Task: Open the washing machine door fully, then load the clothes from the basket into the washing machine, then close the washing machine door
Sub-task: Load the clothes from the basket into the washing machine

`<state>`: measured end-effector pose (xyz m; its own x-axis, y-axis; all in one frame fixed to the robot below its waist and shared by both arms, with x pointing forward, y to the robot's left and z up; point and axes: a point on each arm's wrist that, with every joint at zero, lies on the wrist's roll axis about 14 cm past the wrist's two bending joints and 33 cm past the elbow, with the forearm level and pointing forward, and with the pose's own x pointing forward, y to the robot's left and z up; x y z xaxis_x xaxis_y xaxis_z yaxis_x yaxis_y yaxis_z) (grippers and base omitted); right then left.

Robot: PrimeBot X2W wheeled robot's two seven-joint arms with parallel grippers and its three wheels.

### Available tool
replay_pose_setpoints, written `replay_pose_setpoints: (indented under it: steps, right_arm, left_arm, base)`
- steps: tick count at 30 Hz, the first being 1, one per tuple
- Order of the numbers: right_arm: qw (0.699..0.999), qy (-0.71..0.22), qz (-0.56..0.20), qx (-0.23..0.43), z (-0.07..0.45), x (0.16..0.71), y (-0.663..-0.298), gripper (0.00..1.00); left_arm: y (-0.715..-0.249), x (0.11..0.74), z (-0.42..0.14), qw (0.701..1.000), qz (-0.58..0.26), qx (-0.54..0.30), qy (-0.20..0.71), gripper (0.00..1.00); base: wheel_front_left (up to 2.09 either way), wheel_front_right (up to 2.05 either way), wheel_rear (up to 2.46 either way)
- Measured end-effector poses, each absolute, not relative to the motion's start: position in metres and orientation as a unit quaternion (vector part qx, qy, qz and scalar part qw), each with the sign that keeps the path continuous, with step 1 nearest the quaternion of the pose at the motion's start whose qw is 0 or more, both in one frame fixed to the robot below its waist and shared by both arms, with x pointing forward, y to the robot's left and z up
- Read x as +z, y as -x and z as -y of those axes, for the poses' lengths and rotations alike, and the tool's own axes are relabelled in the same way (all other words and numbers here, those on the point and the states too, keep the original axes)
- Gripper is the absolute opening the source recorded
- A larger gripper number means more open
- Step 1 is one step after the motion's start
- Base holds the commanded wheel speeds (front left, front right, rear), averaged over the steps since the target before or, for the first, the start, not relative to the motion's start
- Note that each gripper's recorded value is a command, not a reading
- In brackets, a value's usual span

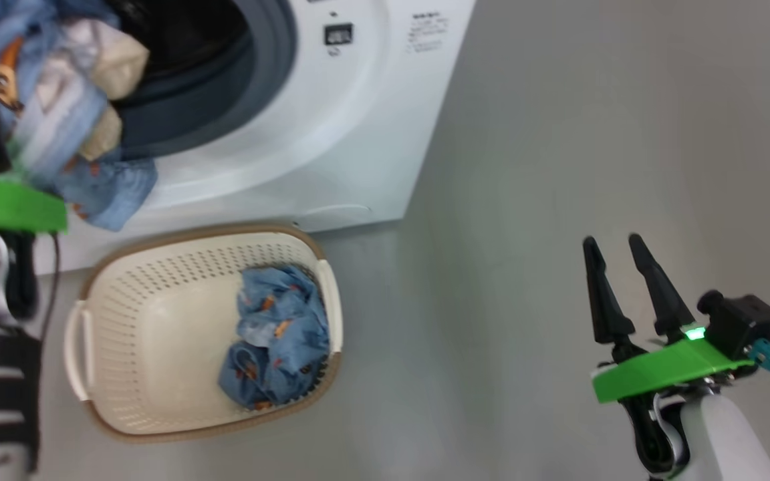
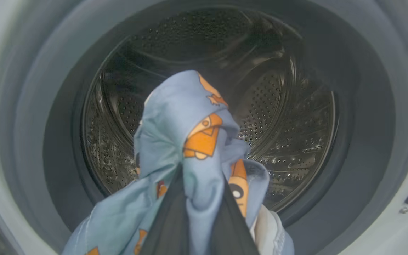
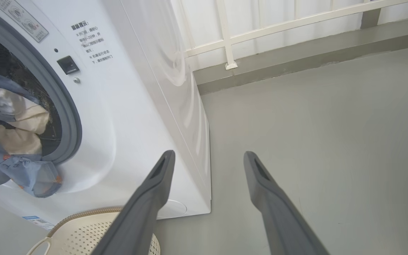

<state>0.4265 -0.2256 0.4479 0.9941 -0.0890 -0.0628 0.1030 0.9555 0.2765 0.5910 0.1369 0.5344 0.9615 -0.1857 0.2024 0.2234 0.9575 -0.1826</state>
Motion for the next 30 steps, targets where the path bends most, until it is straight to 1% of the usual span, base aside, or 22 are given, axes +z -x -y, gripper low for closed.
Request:
replay_pose_setpoints:
  steps: [1,6,11,21,26,30]
  right_arm:
    - [0.988,-0.141,-0.025,-0.049,0.226,0.448,-0.427,1.00]
    - [0.989,-0.133,-0.030,-0.061,0.235,0.444,-0.427,1.00]
    - [0.988,-0.128,-0.045,-0.077,0.244,0.434,-0.421,1.00]
    - [0.985,-0.130,-0.056,-0.100,0.257,0.427,-0.414,1.00]
    - [0.984,-0.128,-0.063,-0.107,0.261,0.424,-0.410,1.00]
    - [0.984,-0.124,-0.064,-0.108,0.263,0.423,-0.413,1.00]
  left_arm:
    - [-0.591,0.534,-0.137,0.985,0.092,-0.104,0.102,0.00]
    - [-0.625,0.505,-0.120,0.986,0.046,-0.107,0.120,0.00]
    - [-0.650,0.476,-0.102,0.986,0.000,-0.120,0.115,0.00]
    - [-0.695,0.461,-0.091,0.986,-0.024,-0.118,0.116,0.00]
    - [-0.708,0.466,-0.075,0.985,-0.011,-0.133,0.112,0.00]
    - [-0.724,0.504,-0.075,0.981,0.052,-0.132,0.130,0.00]
  base:
    - [0.00,0.00,0.00]
    - [0.00,0.00,0.00]
    - [0.00,0.00,0.00]
    - [0.00,0.00,0.00]
    - [0.00,0.00,0.00]
    - [0.00,0.00,0.00]
